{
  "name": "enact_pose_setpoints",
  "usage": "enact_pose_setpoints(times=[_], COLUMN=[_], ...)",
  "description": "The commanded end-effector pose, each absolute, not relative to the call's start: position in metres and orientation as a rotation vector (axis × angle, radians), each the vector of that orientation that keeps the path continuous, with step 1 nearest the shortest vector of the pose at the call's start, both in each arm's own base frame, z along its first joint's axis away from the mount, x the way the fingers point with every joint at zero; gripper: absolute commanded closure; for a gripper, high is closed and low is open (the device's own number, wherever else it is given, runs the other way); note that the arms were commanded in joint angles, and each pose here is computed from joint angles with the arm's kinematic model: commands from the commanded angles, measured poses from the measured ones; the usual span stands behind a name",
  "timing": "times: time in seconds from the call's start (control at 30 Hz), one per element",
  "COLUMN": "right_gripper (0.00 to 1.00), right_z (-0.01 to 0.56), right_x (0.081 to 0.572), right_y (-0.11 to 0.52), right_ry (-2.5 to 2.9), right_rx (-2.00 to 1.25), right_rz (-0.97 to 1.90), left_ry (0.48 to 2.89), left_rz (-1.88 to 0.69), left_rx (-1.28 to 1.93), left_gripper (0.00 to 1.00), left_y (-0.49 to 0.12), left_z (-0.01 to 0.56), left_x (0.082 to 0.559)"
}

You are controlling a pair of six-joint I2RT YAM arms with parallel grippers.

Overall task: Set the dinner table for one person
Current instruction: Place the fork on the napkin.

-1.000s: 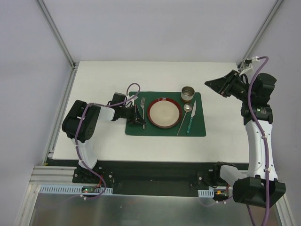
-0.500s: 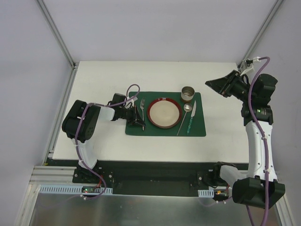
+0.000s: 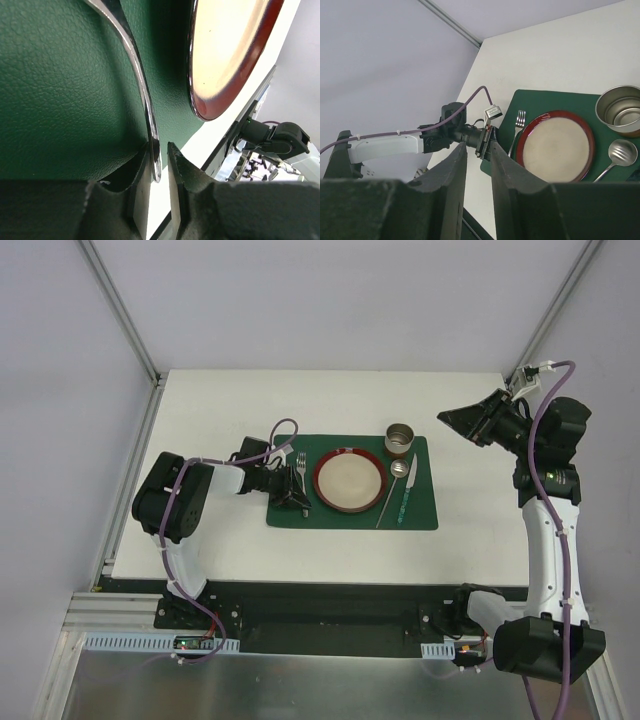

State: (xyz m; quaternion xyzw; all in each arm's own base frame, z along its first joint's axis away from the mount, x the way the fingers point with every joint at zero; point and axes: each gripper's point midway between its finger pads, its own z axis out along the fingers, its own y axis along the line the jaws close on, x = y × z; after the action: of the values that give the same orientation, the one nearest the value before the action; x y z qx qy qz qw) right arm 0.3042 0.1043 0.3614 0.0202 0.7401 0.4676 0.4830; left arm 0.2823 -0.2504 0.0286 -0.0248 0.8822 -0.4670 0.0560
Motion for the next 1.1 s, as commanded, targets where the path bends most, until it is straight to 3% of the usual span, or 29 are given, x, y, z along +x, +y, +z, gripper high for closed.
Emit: enact_pose_setpoints(times=[0.0, 0.6, 0.7, 0.83, 1.07], right_gripper=[0.73, 0.78, 0.81, 0.85, 0.86], right_z=[0.375, 0.377, 0.379, 0.381, 0.38], right_x=[0.298, 0.295, 0.294, 0.293, 0.296], right_y=[0.104, 0.101, 0.101, 0.101, 0.099], right_ry=[1.746, 1.735, 1.731, 1.728, 1.729], right_rx=[-0.004, 0.002, -0.002, -0.002, 0.008], right_rz=[1.134, 1.131, 1.134, 1.138, 1.137], left_ry=[2.693, 2.802, 2.824, 2.812, 2.832], left_rz=[-1.395, -1.295, -1.286, -1.317, -1.322], left_rx=[-0.06, -0.105, -0.087, -0.062, -0.018], left_gripper=[0.81, 0.8, 0.83, 1.0, 1.0], left_y=[-0.249, -0.233, -0.232, -0.238, -0.242], left_z=[0.031, 0.043, 0.042, 0.047, 0.045], left_x=[0.282, 0.258, 0.258, 0.27, 0.279])
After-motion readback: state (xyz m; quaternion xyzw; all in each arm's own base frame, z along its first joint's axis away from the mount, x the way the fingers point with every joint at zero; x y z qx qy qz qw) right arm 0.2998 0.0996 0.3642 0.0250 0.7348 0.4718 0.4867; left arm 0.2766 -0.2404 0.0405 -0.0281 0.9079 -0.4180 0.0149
